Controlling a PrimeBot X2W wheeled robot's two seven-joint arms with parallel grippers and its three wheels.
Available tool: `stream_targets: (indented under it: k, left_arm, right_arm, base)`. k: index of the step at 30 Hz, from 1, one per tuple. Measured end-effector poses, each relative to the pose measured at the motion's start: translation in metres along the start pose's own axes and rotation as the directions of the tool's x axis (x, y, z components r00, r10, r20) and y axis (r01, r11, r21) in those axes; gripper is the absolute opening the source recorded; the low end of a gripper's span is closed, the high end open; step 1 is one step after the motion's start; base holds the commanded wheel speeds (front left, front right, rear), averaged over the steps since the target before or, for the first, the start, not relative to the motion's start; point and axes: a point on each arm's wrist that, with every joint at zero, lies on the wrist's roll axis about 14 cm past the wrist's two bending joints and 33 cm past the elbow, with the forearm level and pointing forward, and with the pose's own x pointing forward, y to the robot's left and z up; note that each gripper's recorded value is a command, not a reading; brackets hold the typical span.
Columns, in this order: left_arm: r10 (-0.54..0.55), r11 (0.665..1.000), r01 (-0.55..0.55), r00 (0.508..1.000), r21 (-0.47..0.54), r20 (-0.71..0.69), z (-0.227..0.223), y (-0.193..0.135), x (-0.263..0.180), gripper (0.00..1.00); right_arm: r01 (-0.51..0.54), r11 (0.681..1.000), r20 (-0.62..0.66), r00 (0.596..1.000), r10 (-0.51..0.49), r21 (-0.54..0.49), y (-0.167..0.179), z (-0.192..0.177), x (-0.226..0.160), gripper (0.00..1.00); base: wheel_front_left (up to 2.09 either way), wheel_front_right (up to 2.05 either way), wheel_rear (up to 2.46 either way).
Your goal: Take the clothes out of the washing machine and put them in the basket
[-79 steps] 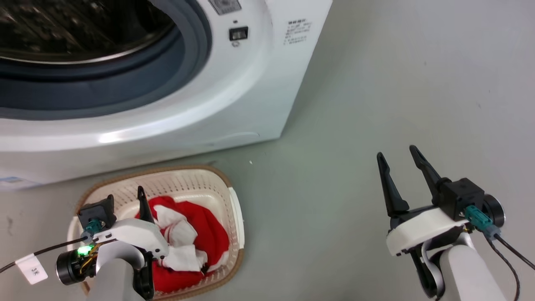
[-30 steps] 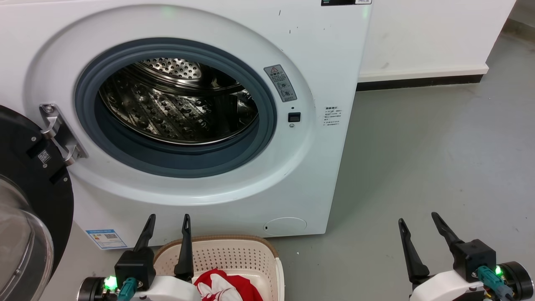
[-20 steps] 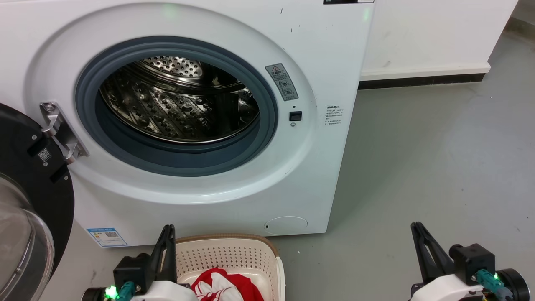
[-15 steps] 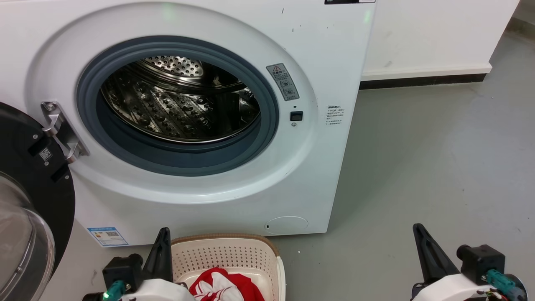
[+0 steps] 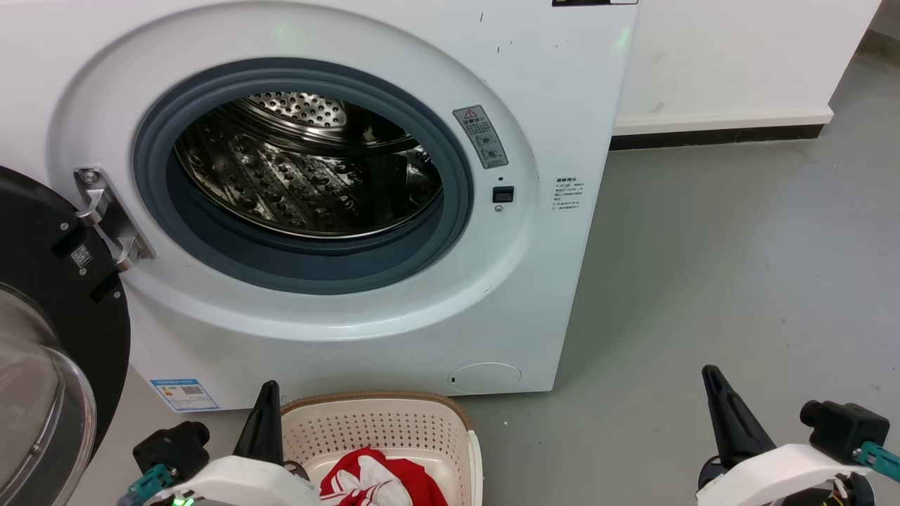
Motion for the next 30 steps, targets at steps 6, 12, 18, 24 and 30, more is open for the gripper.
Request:
stream_targets:
  k: [6, 12, 18, 24, 30]
  left_arm:
    - [0.003, 0.995, -0.004, 1.000, -0.102, -0.006, 0.002, 0.002, 0.003, 0.00]
    - [0.013, 0.981, -0.015, 1.000, -0.195, -0.013, 0.002, 0.006, 0.004, 0.00]
    - [0.013, 0.959, -0.018, 1.000, -0.282, -0.018, 0.003, 0.008, 0.006, 0.00]
    - [0.013, 0.932, -0.017, 1.000, -0.363, -0.014, 0.006, 0.009, 0.009, 0.00]
    - [0.015, 0.900, -0.021, 1.000, -0.436, -0.017, 0.006, 0.012, 0.010, 0.00]
  right_arm:
    - [0.006, 0.994, 0.004, 1.000, -0.006, 0.106, -0.002, 0.000, 0.002, 0.00]
    - [0.007, 0.979, 0.011, 1.000, -0.009, 0.204, -0.004, 0.003, 0.005, 0.00]
    - [0.004, 0.957, 0.022, 1.000, -0.010, 0.291, -0.004, 0.006, 0.009, 0.00]
    - [0.009, 0.926, 0.021, 1.000, -0.018, 0.377, -0.007, 0.006, 0.010, 0.00]
    - [0.003, 0.893, 0.031, 0.999, -0.019, 0.449, -0.007, 0.009, 0.015, 0.00]
  base:
    - [0.00, 0.00, 0.00]
    - [0.00, 0.00, 0.00]
    - [0.00, 0.00, 0.00]
    - [0.00, 0.00, 0.00]
    - [0.00, 0.00, 0.00]
